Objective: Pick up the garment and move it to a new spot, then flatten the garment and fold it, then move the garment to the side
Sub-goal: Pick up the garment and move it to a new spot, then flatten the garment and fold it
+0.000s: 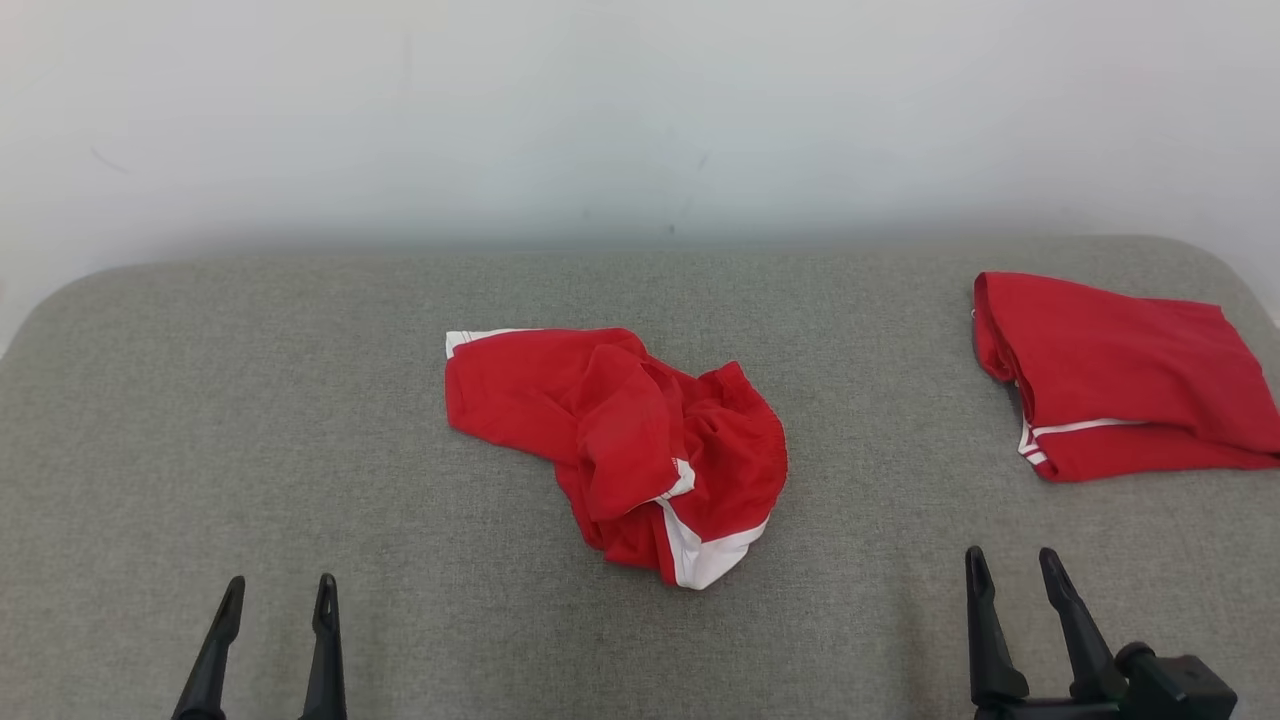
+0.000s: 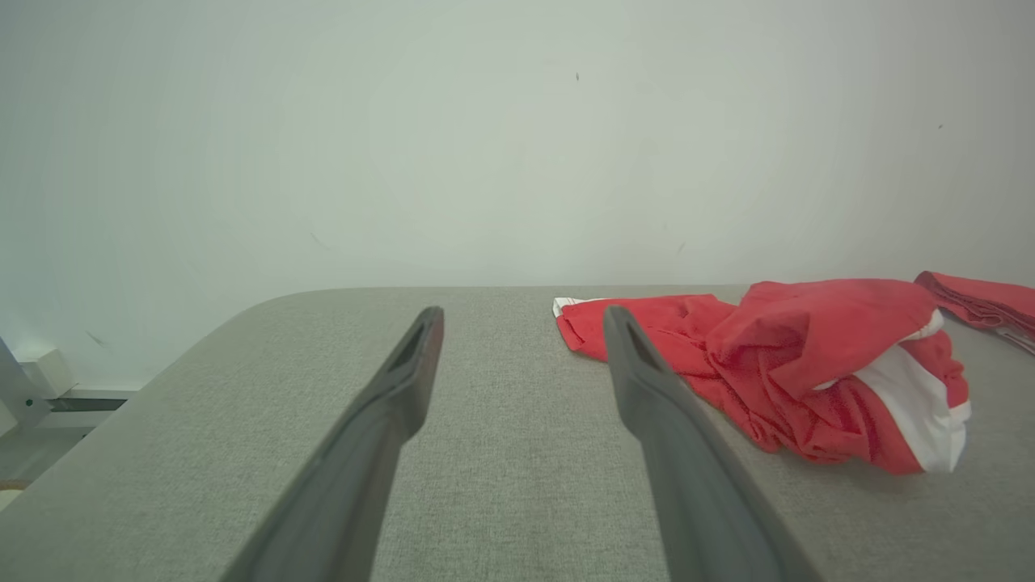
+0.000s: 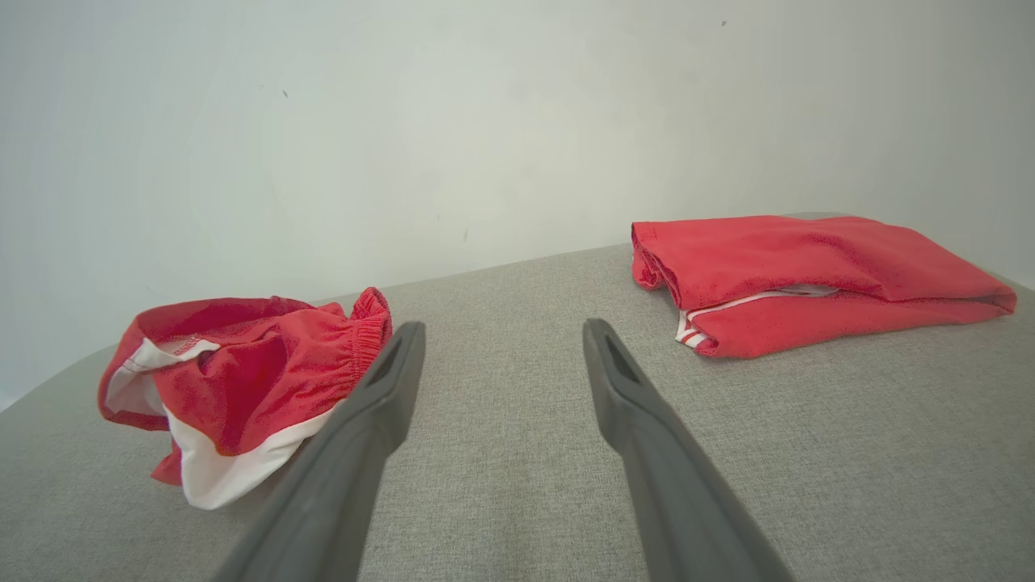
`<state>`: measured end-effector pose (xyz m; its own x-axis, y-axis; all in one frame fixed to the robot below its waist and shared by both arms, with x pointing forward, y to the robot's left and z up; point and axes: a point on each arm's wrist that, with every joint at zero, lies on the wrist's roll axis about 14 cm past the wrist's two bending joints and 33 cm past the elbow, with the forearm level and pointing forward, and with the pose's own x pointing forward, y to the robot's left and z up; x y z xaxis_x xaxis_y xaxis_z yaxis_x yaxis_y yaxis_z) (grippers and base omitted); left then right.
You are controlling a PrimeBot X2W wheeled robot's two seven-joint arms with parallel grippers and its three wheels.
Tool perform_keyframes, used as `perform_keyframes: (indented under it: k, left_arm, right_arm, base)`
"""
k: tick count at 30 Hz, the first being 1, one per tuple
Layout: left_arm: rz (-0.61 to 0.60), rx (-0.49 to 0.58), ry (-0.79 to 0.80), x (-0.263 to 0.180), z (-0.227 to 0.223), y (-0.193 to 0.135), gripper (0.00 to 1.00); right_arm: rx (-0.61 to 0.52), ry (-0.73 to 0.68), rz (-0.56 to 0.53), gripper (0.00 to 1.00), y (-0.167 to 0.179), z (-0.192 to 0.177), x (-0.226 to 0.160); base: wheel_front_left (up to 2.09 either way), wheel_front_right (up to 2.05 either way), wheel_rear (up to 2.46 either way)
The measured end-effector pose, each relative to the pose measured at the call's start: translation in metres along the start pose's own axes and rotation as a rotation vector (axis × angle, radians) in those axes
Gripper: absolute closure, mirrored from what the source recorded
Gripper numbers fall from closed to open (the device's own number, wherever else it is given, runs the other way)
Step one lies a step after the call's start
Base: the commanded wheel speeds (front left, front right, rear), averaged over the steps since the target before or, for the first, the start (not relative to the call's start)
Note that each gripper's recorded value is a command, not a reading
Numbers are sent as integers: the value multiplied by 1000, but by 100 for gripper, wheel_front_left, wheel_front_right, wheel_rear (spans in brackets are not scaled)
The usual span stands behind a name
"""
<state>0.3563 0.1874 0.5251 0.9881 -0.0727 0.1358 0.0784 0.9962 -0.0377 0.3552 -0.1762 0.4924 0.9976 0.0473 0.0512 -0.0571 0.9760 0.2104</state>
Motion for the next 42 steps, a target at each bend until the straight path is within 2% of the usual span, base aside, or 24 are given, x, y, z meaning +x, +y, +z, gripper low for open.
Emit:
perform_keyframes:
  k: [20,42]
  left_arm:
    - [75,-7,52,-26,-16,16,0]
    - [69,-6,48,-29,-15,11,0]
  right_arm:
    - [2,22,1,0,1,-7,-10]
    - [3,37,10,0,4,-11,-14]
  base:
    - [0,0,0]
    - [0,0,0]
